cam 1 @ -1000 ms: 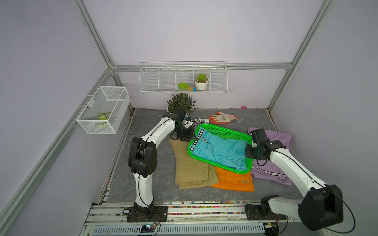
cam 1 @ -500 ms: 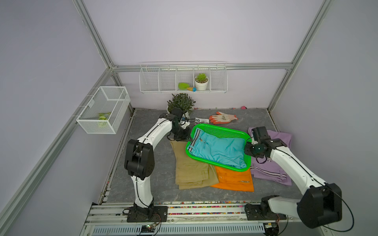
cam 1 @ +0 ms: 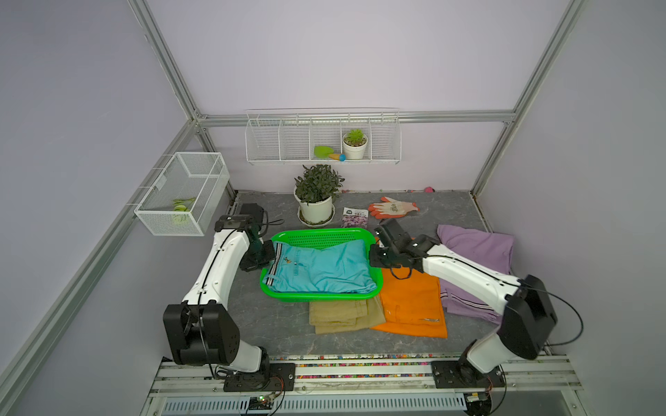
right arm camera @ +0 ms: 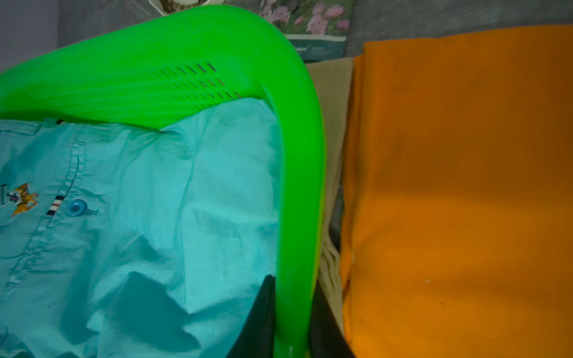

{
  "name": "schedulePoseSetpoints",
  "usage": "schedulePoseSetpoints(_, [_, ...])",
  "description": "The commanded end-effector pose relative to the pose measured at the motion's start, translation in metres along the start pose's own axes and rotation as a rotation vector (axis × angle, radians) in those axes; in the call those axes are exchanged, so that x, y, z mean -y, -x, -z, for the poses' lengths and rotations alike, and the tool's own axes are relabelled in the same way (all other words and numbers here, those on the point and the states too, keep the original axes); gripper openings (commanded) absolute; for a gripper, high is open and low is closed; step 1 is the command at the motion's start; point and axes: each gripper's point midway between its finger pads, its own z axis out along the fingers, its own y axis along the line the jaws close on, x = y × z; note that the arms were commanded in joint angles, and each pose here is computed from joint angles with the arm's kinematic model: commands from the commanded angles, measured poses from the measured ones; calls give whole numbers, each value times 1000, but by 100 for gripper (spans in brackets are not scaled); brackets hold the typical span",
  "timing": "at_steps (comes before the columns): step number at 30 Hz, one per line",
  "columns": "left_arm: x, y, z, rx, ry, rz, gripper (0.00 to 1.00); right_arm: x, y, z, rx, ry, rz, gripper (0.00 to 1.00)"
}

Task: Put the folded long pants in the basket
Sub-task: Place the basket at the center of the board.

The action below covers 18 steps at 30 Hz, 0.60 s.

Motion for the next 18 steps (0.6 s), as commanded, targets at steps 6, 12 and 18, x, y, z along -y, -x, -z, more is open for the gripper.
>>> schedulePoseSetpoints(6, [-73,44,33,293,160,394,61,-128,-27,-46,-23,223,43,0])
schedulePoseSetpoints(12, [-75,49,75,411,91,407,71,-170,-36,-76,0,235,21,0])
schedulePoseSetpoints(18, [-18,40,86,454,-271,271,71,-190,-47,-118,9,242,-96,0])
